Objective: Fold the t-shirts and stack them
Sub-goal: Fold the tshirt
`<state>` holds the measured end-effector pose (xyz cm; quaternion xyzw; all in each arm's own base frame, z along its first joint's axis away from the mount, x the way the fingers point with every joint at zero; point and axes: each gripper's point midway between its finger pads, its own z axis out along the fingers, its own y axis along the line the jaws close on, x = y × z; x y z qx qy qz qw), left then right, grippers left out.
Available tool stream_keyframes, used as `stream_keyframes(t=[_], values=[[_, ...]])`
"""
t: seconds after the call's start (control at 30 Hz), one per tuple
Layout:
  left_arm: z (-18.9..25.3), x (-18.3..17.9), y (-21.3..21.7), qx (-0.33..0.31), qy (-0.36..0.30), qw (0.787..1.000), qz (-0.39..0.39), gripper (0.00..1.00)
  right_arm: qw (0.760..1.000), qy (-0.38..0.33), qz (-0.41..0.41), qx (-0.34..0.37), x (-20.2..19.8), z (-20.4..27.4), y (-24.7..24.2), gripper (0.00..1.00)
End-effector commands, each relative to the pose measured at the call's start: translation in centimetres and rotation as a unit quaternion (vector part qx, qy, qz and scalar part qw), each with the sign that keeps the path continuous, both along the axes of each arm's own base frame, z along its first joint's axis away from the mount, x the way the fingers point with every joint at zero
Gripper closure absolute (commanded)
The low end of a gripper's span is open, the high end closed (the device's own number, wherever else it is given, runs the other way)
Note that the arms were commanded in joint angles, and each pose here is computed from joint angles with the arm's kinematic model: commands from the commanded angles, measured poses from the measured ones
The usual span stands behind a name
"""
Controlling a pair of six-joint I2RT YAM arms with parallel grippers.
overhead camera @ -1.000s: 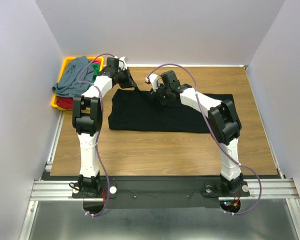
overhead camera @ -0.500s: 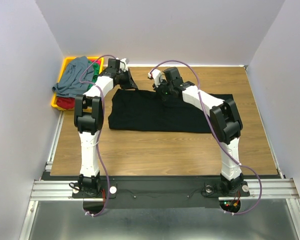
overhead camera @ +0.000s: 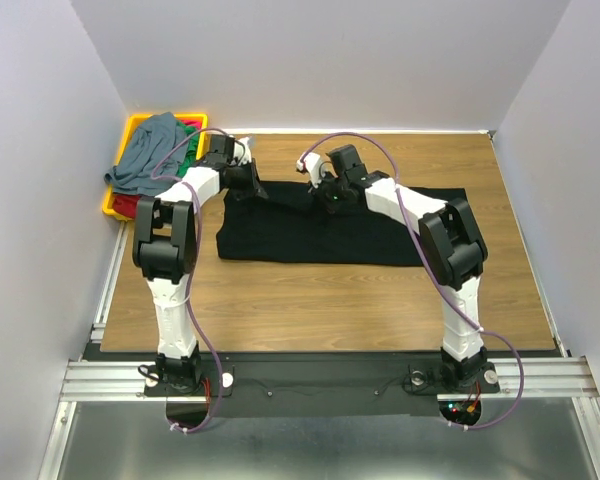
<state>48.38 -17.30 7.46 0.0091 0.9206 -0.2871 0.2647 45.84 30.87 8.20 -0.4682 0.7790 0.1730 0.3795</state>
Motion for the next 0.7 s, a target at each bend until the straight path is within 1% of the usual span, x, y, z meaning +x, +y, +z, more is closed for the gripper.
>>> stream_keyframes(t=[0.0,0.03,0.17,0.33,0.43,0.53,0.67], values=[[3.6,-0.9,0.5,0.005,-0.051,0.999,-0.013,1.00,0.998,-0.041,0.019,0.034,-0.1,4.3,0.5,0.93],[3.3,-1.5,0.7,0.008,-0.046,0.999,-0.013,1.00,0.999,-0.036,0.019,0.034,-0.2,4.0,0.4,0.92],[2.3,-1.8,1.9,0.019,-0.037,0.999,-0.005,1.00,0.998,-0.017,0.032,0.048,-1.3,3.9,0.8,0.92],[2.9,-0.1,2.9,0.028,-0.050,0.998,0.003,1.00,0.996,0.012,0.040,0.075,-2.4,4.4,1.7,0.92],[2.7,0.5,3.1,0.032,-0.047,0.998,0.000,1.00,0.995,0.028,0.045,0.086,-2.9,4.5,2.3,0.92],[3.4,1.4,3.1,0.035,-0.055,0.998,-0.004,1.00,0.994,0.042,0.053,0.086,-3.9,3.9,2.8,0.91],[3.3,1.3,3.2,0.043,-0.050,0.998,-0.007,1.00,0.993,0.059,0.061,0.079,-5.1,2.8,3.5,0.91]])
